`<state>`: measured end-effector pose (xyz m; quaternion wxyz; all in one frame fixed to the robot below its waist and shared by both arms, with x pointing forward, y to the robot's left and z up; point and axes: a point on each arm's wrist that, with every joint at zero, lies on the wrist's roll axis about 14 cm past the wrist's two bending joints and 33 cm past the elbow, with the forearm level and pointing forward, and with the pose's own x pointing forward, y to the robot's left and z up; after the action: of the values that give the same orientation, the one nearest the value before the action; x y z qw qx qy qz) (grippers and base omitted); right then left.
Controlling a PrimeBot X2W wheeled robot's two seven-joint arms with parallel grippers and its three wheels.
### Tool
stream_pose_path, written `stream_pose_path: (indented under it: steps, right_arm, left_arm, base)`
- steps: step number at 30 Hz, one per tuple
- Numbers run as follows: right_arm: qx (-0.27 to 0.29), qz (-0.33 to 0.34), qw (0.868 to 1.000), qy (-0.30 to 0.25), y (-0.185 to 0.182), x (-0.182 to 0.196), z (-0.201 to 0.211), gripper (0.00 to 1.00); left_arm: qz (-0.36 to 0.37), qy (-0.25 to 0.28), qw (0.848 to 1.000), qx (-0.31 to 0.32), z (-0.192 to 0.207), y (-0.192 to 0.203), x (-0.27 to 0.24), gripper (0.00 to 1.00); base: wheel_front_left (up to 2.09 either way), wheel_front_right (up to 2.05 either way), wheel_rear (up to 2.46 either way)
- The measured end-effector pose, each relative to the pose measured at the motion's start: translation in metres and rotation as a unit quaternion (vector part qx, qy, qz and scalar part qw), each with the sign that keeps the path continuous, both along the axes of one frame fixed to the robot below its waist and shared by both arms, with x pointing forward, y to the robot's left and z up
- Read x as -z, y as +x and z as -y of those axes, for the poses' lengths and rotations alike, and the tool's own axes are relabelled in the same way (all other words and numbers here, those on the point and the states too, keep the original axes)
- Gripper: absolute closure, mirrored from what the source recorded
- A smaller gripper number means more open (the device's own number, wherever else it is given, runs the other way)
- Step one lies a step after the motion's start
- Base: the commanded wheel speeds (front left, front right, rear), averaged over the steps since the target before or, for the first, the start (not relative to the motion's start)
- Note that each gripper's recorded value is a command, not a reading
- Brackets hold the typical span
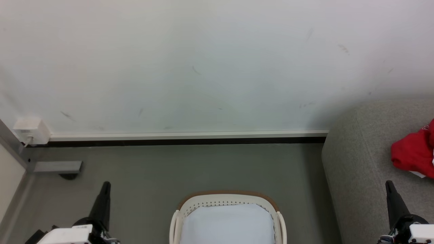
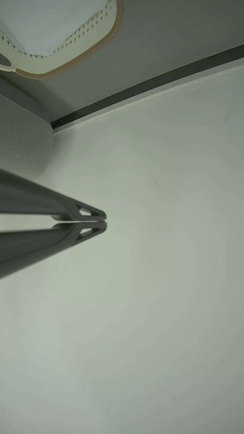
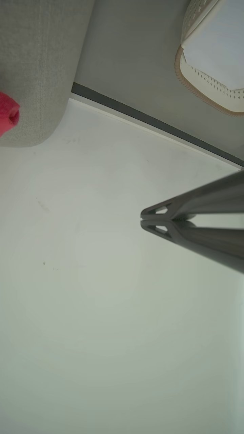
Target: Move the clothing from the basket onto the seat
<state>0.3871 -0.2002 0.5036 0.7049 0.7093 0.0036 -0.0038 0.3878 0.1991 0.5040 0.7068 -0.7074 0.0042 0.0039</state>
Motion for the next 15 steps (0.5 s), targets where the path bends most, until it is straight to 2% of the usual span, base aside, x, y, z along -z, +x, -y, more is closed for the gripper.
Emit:
stream_pose_path:
  steps: [15]
  right_arm:
    - [0.000, 0.000, 1.000, 0.000, 0.0000, 0.0000, 0.0000, 1.00]
  left_arm:
    - [0.000, 0.000, 1.000, 0.000, 0.0001, 0.0000, 0.0000, 1.00]
  base:
    - [0.00, 0.00, 0.00]
